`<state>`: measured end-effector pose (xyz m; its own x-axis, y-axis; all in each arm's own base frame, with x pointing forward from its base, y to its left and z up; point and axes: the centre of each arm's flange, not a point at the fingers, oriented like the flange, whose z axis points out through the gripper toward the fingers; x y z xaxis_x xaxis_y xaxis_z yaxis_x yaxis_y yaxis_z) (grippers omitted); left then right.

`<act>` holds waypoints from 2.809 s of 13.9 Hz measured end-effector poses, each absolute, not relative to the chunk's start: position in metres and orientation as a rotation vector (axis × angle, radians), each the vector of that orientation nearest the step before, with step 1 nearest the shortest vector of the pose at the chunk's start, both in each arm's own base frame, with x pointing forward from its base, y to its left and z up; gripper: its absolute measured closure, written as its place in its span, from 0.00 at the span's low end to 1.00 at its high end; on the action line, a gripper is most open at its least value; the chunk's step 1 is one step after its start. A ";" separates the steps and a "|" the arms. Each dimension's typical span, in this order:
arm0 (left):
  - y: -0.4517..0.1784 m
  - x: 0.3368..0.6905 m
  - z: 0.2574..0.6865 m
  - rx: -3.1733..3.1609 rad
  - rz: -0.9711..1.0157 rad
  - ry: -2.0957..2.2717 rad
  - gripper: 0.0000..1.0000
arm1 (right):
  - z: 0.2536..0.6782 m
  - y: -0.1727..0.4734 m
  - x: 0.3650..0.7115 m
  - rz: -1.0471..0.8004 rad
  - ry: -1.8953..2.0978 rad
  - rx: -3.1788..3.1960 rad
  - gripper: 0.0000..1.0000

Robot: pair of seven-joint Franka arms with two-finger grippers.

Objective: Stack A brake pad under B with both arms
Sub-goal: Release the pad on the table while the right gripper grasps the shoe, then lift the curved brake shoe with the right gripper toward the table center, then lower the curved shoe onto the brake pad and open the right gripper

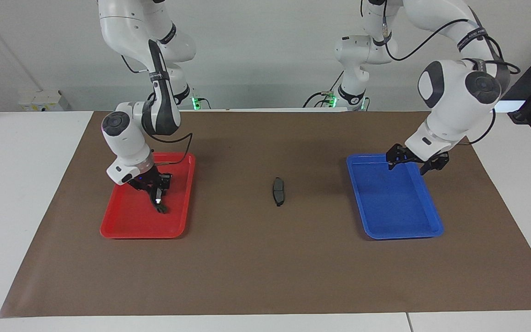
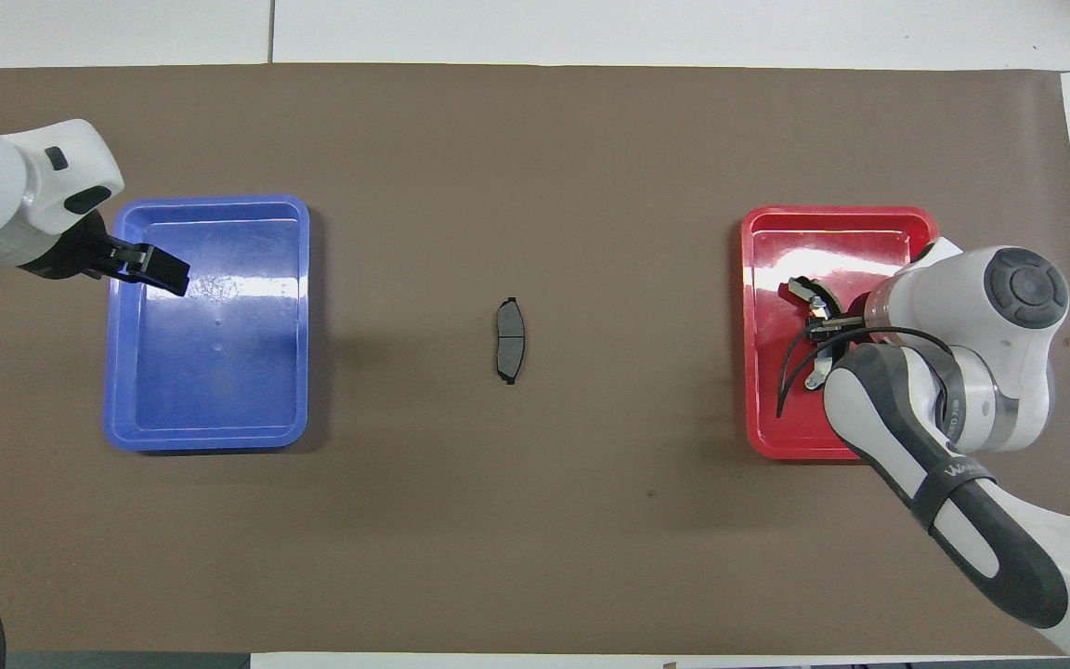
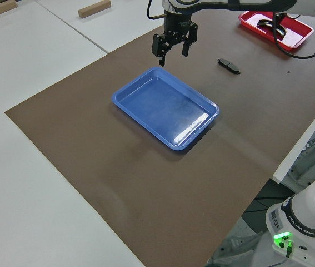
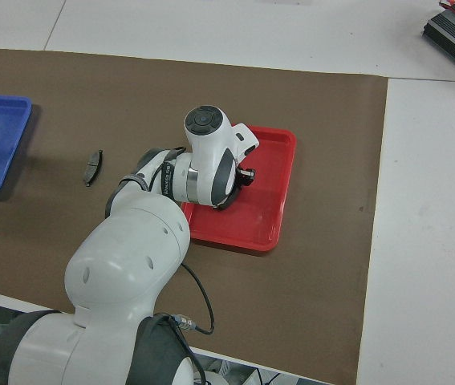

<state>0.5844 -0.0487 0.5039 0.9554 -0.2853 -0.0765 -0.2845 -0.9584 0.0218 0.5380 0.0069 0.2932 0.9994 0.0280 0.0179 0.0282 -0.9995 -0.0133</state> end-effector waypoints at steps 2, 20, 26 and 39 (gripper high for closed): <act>-0.038 0.568 0.534 3.096 -0.117 -0.435 0.00 | 0.294 0.007 0.538 -0.018 -0.058 -3.127 0.57; -0.017 0.535 0.574 3.094 -0.156 -0.389 0.00 | 0.371 0.324 0.590 -0.003 0.172 -3.114 0.57; -0.017 0.535 0.574 3.094 -0.156 -0.389 0.00 | 0.344 0.375 0.566 0.007 0.091 -3.123 0.57; -0.017 0.535 0.574 3.094 -0.156 -0.389 0.00 | 0.308 0.400 0.548 0.025 0.065 -3.134 0.57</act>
<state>0.5355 -0.0167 0.5742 0.9640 -0.2476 -0.0965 -0.2457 -0.9688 0.0317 0.5482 0.4000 0.3078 0.9990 -0.0411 -0.0162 -0.0412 -0.9991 -0.0066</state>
